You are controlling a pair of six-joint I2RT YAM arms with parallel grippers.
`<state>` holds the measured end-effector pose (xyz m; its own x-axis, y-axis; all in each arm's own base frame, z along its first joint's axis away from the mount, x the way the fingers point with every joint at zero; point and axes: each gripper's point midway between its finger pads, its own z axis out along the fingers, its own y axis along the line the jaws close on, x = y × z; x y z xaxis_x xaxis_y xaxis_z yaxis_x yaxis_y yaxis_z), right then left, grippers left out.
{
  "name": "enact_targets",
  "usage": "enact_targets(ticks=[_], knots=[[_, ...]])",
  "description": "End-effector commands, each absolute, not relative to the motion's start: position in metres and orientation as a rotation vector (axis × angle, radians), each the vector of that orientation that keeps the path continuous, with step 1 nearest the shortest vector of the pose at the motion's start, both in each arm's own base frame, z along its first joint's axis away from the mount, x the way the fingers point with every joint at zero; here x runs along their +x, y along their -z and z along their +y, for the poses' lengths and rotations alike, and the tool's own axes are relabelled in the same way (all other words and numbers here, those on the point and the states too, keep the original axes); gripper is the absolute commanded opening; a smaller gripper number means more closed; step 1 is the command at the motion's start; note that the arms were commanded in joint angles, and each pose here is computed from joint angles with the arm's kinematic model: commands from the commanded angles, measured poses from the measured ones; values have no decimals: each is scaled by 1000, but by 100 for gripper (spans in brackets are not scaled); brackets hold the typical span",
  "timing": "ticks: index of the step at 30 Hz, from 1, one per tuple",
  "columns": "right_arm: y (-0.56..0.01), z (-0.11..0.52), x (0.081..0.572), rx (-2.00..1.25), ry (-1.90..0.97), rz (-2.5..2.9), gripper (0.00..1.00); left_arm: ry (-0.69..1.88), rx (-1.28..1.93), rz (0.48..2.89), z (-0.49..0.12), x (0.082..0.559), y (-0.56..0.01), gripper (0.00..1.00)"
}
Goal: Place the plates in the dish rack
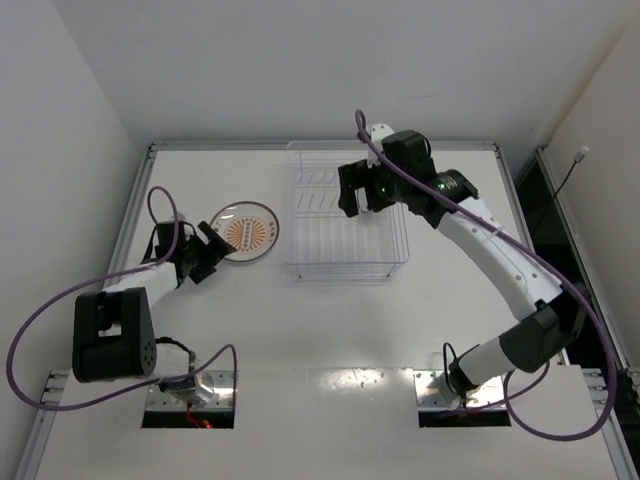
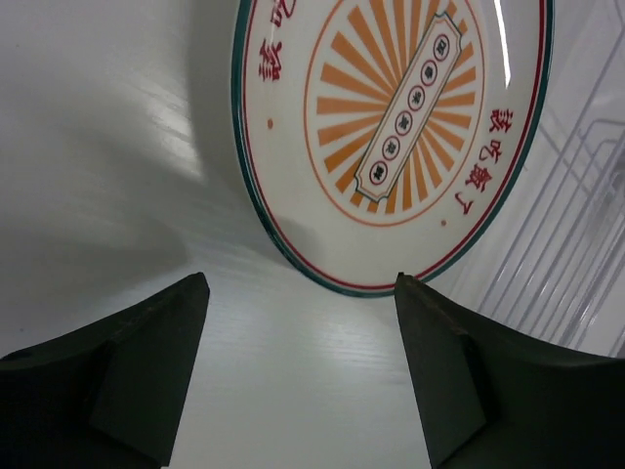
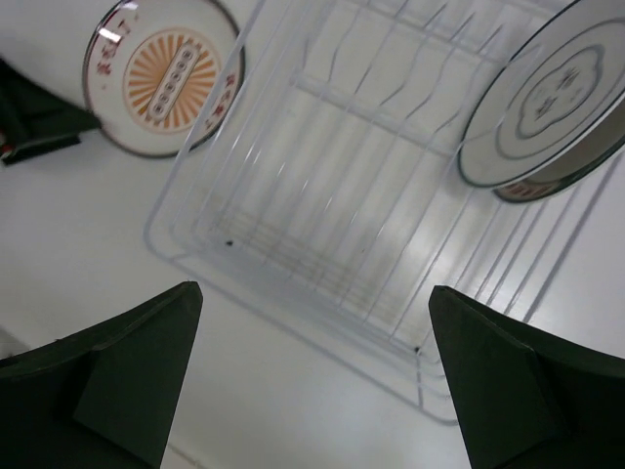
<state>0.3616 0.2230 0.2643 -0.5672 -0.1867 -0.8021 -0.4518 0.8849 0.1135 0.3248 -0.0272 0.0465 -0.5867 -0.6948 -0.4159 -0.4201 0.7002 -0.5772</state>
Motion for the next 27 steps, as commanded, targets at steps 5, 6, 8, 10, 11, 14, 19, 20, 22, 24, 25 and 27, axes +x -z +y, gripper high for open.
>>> enact_targets(ticks=[5,6,8,10,11,14,19,20,22,24,25,27], knots=[[-314,226,318,-460,-626,2031,100,676,-968,2155,-24,366,-32,61],[-319,225,315,-458,-629,2017,100,672,-985,2178,-24,364,-21,59],[-326,219,312,-448,-626,2003,100,676,-994,2174,-23,368,-19,51],[-331,213,306,-448,-612,1987,95,678,-990,2171,-21,369,-18,32],[-327,213,305,-449,-610,1998,94,679,-984,2164,-20,372,-21,26],[-324,206,301,-440,-603,2005,92,660,-966,2172,-16,370,-27,6],[-314,213,290,-488,-681,2012,92,632,-914,2149,-6,375,-60,0],[-309,217,285,-511,-713,2022,92,629,-891,2134,-5,378,-71,0],[-312,222,285,-516,-759,2003,94,628,-849,2093,-4,382,-99,0],[-306,233,279,-535,-863,2008,100,654,-794,2060,-8,382,-129,0],[-308,231,283,-525,-857,1995,100,665,-779,2047,-9,382,-139,0],[-307,242,279,-548,-949,1993,100,661,-747,2017,-9,380,-160,0]])
